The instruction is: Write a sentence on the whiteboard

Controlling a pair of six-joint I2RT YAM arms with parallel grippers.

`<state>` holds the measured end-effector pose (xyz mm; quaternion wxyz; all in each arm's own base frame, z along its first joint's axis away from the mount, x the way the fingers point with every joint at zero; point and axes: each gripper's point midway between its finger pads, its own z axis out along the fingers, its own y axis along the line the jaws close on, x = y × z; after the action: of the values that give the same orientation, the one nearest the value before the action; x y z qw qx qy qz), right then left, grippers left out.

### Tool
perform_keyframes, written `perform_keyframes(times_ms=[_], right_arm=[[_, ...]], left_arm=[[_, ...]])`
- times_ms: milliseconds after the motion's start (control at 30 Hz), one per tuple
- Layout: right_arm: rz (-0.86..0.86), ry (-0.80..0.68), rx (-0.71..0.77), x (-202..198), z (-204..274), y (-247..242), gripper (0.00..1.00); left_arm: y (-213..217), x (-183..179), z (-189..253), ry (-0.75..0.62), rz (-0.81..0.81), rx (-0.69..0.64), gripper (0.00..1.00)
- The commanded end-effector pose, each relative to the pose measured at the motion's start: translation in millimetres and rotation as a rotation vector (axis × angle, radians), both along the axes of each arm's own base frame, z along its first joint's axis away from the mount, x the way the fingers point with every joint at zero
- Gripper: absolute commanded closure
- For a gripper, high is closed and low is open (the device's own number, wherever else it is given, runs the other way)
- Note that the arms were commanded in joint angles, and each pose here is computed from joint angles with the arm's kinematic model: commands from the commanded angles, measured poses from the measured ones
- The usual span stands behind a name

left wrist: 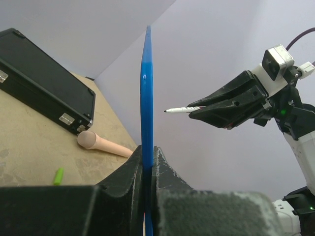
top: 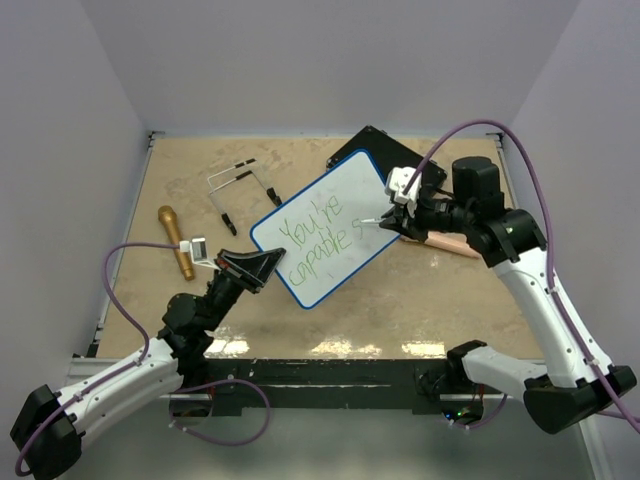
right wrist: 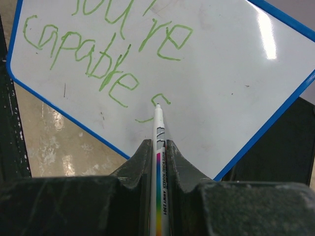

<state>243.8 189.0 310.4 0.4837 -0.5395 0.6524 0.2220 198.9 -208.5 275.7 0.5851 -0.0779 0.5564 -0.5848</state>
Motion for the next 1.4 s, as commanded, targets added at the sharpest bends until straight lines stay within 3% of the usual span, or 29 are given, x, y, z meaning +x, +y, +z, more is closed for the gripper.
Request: perform_keyframes(times_ms=[0,333,700,967,1367], right_arm=[[-0.032,-0.007,0.001,11,2,0,1.00],[-0.051,0.016,-0.028,22,-10,2,1.00],[-0.205,-0.041,-0.009,40,6,-12,1.00],[-0.072,-0.030,0.017,25,11,3,1.00],[-0.110,-0.017,-0.001,33,3,0,1.00]], left_arm=[[15,-16,58,-0.145,-0.008,-0.163,1.00],[15,-18,60,-0.153,-0.012,-0.163,1.00],[15,-17,58,-0.149,-0.012,-0.160,1.00],[14,-17,58,-0.149,-0.016,-0.161,1.00],[14,-17,58,-0.151,-0.016,-0.161,1.00]])
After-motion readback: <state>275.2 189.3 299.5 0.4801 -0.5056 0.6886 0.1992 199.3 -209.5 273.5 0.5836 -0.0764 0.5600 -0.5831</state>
